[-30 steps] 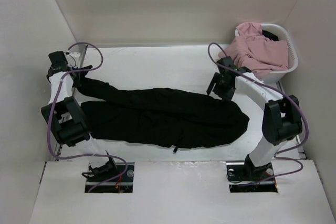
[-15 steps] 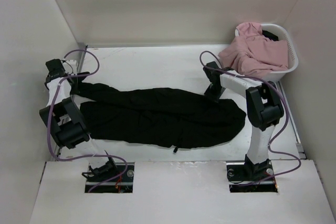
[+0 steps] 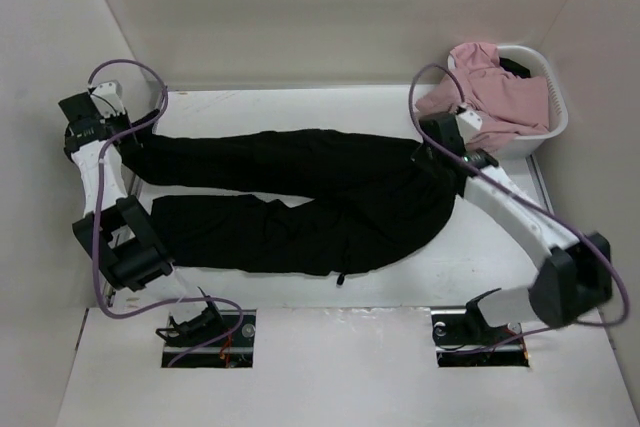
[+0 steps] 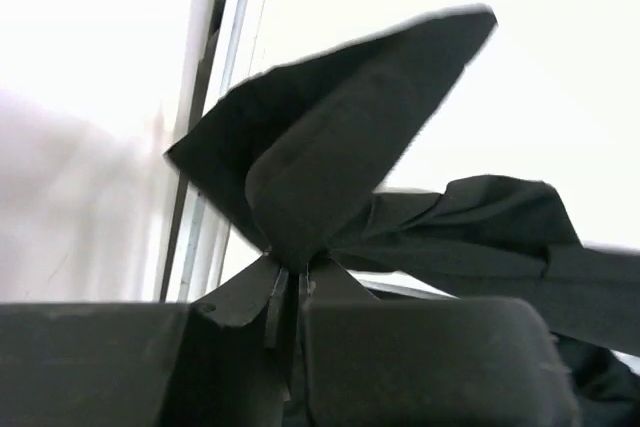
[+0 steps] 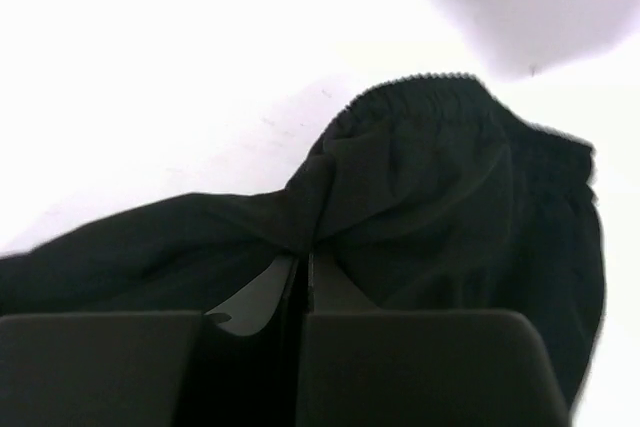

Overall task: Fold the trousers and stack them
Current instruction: Fold the trousers

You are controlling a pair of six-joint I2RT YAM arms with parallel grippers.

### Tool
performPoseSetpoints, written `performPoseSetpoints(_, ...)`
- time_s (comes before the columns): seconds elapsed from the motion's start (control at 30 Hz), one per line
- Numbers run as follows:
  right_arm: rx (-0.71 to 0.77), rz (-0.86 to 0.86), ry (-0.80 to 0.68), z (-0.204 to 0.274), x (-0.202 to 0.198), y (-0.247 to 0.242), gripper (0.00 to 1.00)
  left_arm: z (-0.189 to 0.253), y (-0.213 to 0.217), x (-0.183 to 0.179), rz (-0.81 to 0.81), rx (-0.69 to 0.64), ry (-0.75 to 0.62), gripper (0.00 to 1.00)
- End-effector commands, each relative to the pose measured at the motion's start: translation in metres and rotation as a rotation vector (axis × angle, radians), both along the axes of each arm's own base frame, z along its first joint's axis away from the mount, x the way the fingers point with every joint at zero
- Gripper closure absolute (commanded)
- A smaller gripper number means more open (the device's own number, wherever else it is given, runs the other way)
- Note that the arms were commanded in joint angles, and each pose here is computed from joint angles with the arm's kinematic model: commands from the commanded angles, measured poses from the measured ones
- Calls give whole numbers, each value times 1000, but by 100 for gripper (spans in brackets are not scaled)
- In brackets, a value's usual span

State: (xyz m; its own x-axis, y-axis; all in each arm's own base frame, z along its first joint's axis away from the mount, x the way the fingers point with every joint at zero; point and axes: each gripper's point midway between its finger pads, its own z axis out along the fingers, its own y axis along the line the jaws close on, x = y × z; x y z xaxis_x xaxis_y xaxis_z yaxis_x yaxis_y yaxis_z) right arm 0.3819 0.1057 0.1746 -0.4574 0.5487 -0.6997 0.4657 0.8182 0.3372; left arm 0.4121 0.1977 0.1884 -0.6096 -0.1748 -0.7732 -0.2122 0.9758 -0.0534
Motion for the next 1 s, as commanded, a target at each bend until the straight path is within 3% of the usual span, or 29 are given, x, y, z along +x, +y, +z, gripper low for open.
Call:
performPoseSetpoints(0.0, -50, -69, -72, -14, -29, -21, 90, 23, -3, -15, 12, 14, -58, 100)
performPoseSetpoints(0.07, 14, -94, -7, -42, -58, -20, 73, -31, -13, -44, -16, -6, 99, 100)
performPoseSetpoints(0.17, 132, -166, 238, -90, -112, -15, 34, -104, -32, -93, -64, -26, 301, 100)
performPoseSetpoints(0.2, 156, -190, 295, -97, -127, -16, 27, -119, -37, -106, -84, -26, 344, 100)
performPoseSetpoints(0.3, 212, -239, 339, -94, -160, -22, 0, -111, -40, -111, -113, 38, 324, 99)
performPoseSetpoints(0.43, 238, -216, 149, -39, -146, -34, 0, -106, -48, -112, -151, 81, 320, 98)
performPoseSetpoints(0.57, 185, -123, 17, 13, -81, -29, 0, -105, -47, -113, -134, 80, 312, 98)
performPoseSetpoints(0.8, 179, -128, 172, -8, 19, 1, 0, -105, -47, -113, -119, 65, 304, 98)
performPoseSetpoints(0.97, 101, -125, 377, -61, 41, 9, 0, -104, -41, -111, -104, 78, 291, 98)
